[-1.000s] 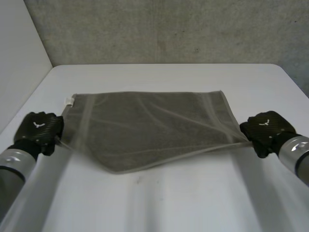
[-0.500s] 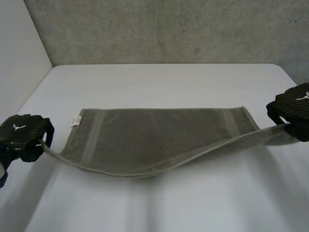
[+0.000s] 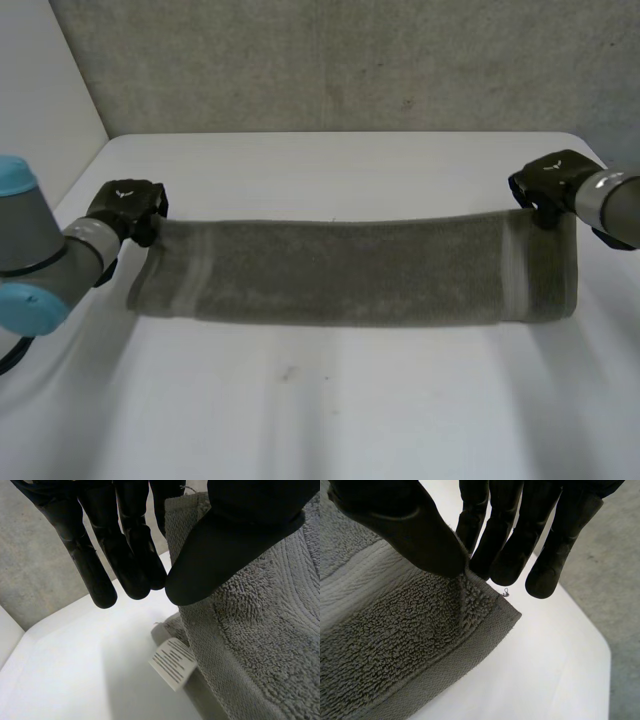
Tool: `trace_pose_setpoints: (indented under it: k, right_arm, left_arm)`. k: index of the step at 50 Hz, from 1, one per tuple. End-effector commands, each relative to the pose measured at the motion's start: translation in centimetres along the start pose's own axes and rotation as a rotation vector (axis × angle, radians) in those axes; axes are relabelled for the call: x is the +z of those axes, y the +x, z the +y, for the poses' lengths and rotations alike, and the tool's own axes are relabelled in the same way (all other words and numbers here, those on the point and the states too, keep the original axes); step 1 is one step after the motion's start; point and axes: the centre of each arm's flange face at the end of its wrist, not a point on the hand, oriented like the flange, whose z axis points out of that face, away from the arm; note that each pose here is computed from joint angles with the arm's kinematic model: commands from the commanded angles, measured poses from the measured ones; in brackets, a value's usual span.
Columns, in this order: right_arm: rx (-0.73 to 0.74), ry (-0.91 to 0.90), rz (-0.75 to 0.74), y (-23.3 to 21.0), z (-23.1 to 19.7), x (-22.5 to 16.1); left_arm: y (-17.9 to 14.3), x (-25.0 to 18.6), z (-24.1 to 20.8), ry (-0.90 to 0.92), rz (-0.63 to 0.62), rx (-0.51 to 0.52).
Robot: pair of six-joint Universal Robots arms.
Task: Fold the towel.
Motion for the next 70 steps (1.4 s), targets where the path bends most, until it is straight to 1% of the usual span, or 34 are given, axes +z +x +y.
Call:
trace_pose_setpoints:
  k: [1,8,13,16,20,27,30,32,35,37,38,40,41,42,43,44,45,46,48,49,51,52,53,54,56,57,59,62,64,70]
  right_arm:
    - [-0.036,0.038,0.052,-1.1,-0.1,3.3]
    - [-0.059,0.040,0.084,-2.0,0.5,6.1]
    - [-0.064,0.043,0.104,-2.2,0.9,7.3]
    - [-0.064,0.049,0.108,-2.3,1.0,7.8]
    - [-0.061,0.047,0.112,-2.3,1.1,8.0]
    - [-0.058,0.067,0.120,-2.2,0.1,7.5]
    - [-0.056,0.084,0.136,-1.6,-0.9,6.6]
    - [-0.036,0.091,0.156,-1.1,-2.1,5.3]
    - [-0.016,0.089,0.165,-0.9,-2.6,4.4]
    - [0.022,0.079,0.166,-0.6,-3.4,2.1]
    - [0.023,0.079,0.166,-0.6,-3.4,2.1]
    - [0.040,0.059,0.159,-0.6,-3.3,-0.4]
    - [0.040,0.059,0.159,-0.6,-3.3,-0.4]
    - [0.041,0.060,0.160,-0.8,-3.2,-1.5]
    - [0.041,0.060,0.160,-1.1,-3.0,-2.5]
    - [0.041,0.060,0.160,-1.1,-3.0,-2.6]
    - [0.043,0.057,0.156,-1.6,-2.6,-3.5]
    - [0.043,0.057,0.156,-1.6,-2.6,-3.5]
    - [0.044,0.057,0.148,-2.5,-1.8,-5.2]
    - [0.044,0.057,0.148,-2.5,-1.8,-5.2]
    - [0.050,0.045,0.135,-3.3,-0.4,-6.0]
    - [0.050,0.045,0.135,-3.3,-0.4,-6.0]
    - [0.057,0.025,0.135,-3.4,0.7,-6.1]
    - [0.057,0.025,0.135,-3.4,0.7,-6.1]
    - [0.070,-0.003,0.124,-4.0,2.5,-6.0]
    - [0.070,-0.003,0.124,-4.0,2.6,-6.0]
    - [0.077,-0.013,0.102,-4.8,4.0,-5.6]
    - [0.077,-0.010,0.098,-5.1,4.5,-5.4]
    - [0.073,-0.007,0.097,-5.8,5.8,-4.3]
    - [0.082,-0.020,0.110,-5.6,7.8,-2.4]
  left_arm:
    - [0.0,2.8,0.4,0.014,-0.083,0.015]
    - [-0.1,4.3,0.6,0.031,-0.107,0.019]
    - [-0.5,5.3,0.9,0.035,-0.140,0.022]
    - [-0.4,5.6,1.4,0.030,-0.138,0.023]
    - [-0.2,5.6,1.6,0.029,-0.126,0.021]
    - [1.4,5.0,1.1,0.029,-0.092,0.027]
    - [1.4,4.6,0.7,0.033,-0.096,0.026]
    - [1.4,3.8,-0.3,0.040,-0.097,0.028]
    - [1.5,3.2,-0.9,0.044,-0.094,0.027]
    - [1.6,1.4,-1.9,0.041,-0.089,0.021]
    - [1.6,1.3,-1.9,0.041,-0.089,0.021]
    - [1.7,-0.9,-3.0,0.043,-0.083,0.016]
    - [1.7,-0.9,-3.0,0.043,-0.083,0.016]
    - [1.9,-2.1,-3.3,0.041,-0.079,0.015]
    - [1.9,-2.1,-3.3,0.041,-0.079,0.015]
    - [2.1,-3.3,-3.7,0.044,-0.077,0.011]
    - [2.3,-4.4,-3.9,0.047,-0.074,0.000]
    - [2.4,-4.4,-3.9,0.047,-0.074,0.000]
    - [2.8,-6.2,-4.1,0.065,-0.069,-0.031]
    - [2.8,-6.2,-4.2,0.065,-0.069,-0.031]
    - [3.1,-7.3,-3.7,0.074,-0.069,-0.076]
    - [3.1,-7.3,-3.7,0.074,-0.069,-0.076]
    - [3.1,-7.7,-3.6,0.089,-0.072,-0.095]
    - [3.1,-7.7,-3.6,0.089,-0.073,-0.095]
    - [3.2,-8.2,-3.5,0.121,-0.077,-0.111]
    - [3.2,-8.2,-3.5,0.122,-0.077,-0.111]
    - [3.2,-8.3,-3.3,0.141,-0.081,-0.112]
    - [3.3,-8.4,-3.1,0.142,-0.082,-0.114]
    - [3.4,-8.5,-2.8,0.140,-0.080,-0.114]
    - [3.6,-8.5,-2.7,0.142,-0.078,-0.113]
